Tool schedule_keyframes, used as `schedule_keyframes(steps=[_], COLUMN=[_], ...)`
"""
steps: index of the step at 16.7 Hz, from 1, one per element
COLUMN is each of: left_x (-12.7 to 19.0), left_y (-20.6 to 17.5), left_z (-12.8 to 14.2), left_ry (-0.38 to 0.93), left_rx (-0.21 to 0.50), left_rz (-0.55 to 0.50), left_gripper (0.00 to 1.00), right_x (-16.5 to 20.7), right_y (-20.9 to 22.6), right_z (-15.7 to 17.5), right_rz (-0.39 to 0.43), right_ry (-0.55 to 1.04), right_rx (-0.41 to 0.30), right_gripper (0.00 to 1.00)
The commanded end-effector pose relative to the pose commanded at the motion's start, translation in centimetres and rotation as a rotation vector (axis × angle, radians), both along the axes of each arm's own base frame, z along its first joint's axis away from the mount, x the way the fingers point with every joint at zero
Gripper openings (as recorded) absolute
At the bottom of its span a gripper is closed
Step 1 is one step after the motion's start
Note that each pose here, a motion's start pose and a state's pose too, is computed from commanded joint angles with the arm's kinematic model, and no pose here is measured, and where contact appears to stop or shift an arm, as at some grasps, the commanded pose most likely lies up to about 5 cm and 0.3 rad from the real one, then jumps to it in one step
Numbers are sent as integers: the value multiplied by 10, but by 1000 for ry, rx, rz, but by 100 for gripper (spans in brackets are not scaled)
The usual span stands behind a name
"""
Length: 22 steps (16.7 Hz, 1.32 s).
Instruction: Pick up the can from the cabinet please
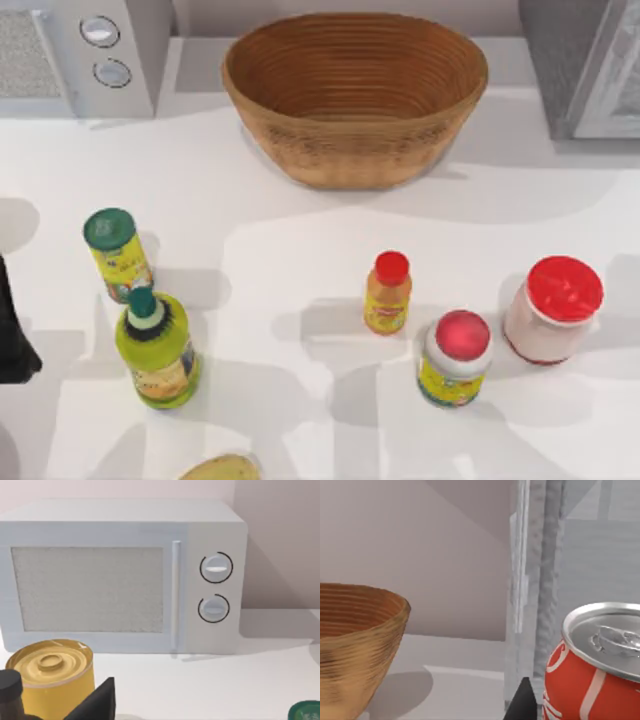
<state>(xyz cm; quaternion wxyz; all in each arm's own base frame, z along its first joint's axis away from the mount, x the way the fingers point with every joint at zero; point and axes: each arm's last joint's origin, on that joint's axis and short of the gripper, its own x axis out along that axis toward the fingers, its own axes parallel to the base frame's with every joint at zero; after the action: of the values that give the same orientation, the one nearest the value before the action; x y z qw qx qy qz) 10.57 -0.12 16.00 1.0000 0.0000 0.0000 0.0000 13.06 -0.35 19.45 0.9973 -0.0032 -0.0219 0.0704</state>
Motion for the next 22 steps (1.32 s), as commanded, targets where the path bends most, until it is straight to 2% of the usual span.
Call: schedule_keyframes(steps=[4, 8, 14, 18, 22], left_x=[0, 0, 0, 0, 0], left_y=[0, 0, 0, 0, 0], left_z=[0, 0, 0, 0, 0], left_ry=[0, 0, 0, 0, 0], left_rx=[0, 0, 0, 0, 0], left_rz=[0, 0, 0, 0, 0], left_gripper=[100, 100, 100, 100, 100], right_x=[42, 97, 157, 168, 168], right_y=[-8, -26, -62, -78, -85], right_z=[16, 4, -67, -119, -143], right_rz=[133, 281, 485, 579, 623], right_ry=[-5, 6, 35, 45, 44], right_rx=[-12, -19, -15, -9, -11], right_gripper=[0, 0, 0, 0, 0])
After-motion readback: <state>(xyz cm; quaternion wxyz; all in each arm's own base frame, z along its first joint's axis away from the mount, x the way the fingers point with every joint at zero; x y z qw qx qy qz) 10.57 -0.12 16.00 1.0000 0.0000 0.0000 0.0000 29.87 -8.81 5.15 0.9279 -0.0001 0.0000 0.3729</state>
